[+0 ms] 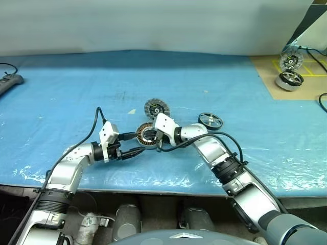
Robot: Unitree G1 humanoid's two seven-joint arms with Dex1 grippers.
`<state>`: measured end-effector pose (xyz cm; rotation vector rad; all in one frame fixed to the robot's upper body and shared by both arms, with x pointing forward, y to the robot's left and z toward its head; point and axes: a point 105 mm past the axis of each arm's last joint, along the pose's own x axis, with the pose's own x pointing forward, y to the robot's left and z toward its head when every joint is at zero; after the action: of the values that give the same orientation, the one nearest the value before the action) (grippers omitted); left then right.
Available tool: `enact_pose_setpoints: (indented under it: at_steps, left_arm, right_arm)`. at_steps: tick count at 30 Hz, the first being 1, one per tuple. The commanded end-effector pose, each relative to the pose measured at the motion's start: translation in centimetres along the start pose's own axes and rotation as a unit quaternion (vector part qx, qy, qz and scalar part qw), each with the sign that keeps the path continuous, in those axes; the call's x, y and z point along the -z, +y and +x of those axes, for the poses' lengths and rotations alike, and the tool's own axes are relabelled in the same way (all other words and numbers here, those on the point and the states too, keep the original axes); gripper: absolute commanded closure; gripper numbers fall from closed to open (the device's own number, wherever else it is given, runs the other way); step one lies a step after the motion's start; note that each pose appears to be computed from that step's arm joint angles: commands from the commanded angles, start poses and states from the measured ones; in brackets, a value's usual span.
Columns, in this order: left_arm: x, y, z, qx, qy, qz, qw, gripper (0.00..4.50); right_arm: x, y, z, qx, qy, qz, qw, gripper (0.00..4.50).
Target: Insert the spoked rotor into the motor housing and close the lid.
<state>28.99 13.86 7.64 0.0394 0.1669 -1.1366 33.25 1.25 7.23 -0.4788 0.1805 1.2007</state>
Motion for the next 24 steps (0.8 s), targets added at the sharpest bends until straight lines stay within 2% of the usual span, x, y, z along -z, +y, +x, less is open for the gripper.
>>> enact_pose_setpoints:
  at_steps: [1, 7, 10, 14, 18, 24]
  left_arm:
    - [-2.7, 0.0, -0.8, 0.005, -0.015, 0.027, 1.000, 0.84]
    - [-5.4, -1.1, -1.3, 0.012, -0.019, 0.032, 0.999, 0.84]
    - [-5.7, -1.7, -1.2, 0.013, -0.018, 0.029, 0.999, 0.84]
    - [-5.2, -2.1, -0.7, 0.014, -0.016, 0.023, 1.000, 0.84]
    - [-3.6, -1.9, 0.0, 0.010, -0.012, 0.016, 1.000, 0.84]
    - [-4.0, -0.6, 0.1, -0.003, -0.017, 0.020, 1.000, 0.84]
  right_arm:
    - [5.1, -0.4, -0.1, 0.042, 0.087, 0.048, 0.994, 4.49]
    - [1.5, 0.1, -0.2, 0.008, -0.011, 0.175, 0.984, 4.49]
    - [-1.8, -1.0, -1.6, -0.006, -0.104, 0.237, 0.966, 4.49]
    - [-4.6, -2.2, -3.3, -0.016, -0.174, 0.264, 0.949, 4.49]
    - [-5.9, -2.7, -3.9, -0.019, -0.202, 0.280, 0.938, 4.49]
    - [-4.7, -1.9, -3.8, -0.015, -0.150, 0.230, 0.962, 4.49]
